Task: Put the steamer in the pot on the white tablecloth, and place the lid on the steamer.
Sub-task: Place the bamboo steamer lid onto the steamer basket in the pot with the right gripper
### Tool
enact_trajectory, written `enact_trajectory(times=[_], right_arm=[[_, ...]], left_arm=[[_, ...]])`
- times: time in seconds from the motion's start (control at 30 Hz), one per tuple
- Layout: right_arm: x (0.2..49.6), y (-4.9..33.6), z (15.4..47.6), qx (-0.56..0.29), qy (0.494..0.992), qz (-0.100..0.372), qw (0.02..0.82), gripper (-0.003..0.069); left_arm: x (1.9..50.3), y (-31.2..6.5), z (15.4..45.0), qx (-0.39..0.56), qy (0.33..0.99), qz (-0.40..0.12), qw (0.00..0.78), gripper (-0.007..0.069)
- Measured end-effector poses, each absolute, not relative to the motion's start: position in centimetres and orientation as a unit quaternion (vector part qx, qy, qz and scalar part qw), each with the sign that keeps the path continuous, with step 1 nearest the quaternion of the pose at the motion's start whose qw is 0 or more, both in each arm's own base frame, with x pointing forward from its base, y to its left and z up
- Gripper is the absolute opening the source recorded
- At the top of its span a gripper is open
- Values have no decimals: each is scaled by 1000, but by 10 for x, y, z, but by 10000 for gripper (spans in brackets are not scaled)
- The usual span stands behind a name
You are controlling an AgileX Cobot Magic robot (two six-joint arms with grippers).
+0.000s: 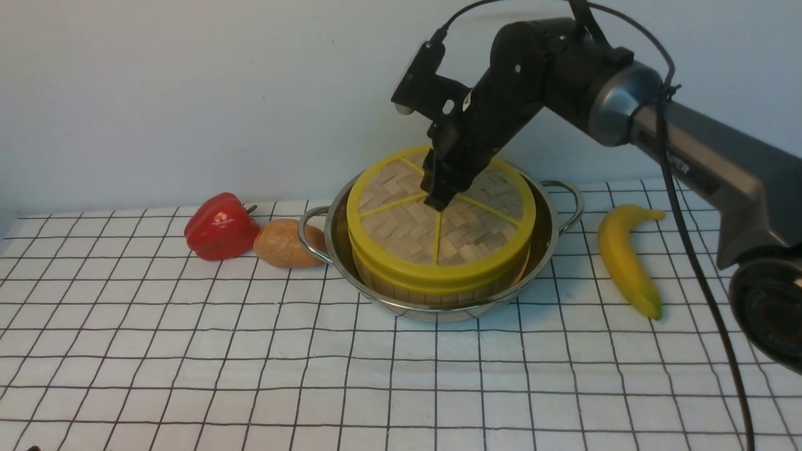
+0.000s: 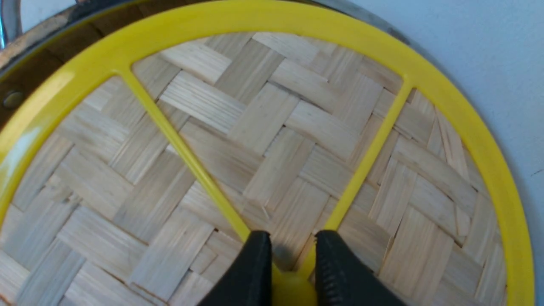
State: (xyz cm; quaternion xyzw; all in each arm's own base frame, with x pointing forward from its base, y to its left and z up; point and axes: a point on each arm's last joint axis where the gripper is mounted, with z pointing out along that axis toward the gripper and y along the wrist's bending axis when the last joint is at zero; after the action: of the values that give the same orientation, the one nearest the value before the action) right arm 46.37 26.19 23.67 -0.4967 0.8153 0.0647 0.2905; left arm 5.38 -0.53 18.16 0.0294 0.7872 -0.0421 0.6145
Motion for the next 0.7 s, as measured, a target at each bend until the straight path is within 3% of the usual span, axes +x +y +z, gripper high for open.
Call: enact_trajectory(times=[0.43, 0.7], right_arm=[[449, 266, 243, -505, 820, 96, 252, 148], [454, 265, 244, -504, 816, 76, 274, 148]], left_arm=[[54, -5, 182, 29, 787, -42, 615, 482], [54, -5, 182, 29, 787, -42, 615, 482]])
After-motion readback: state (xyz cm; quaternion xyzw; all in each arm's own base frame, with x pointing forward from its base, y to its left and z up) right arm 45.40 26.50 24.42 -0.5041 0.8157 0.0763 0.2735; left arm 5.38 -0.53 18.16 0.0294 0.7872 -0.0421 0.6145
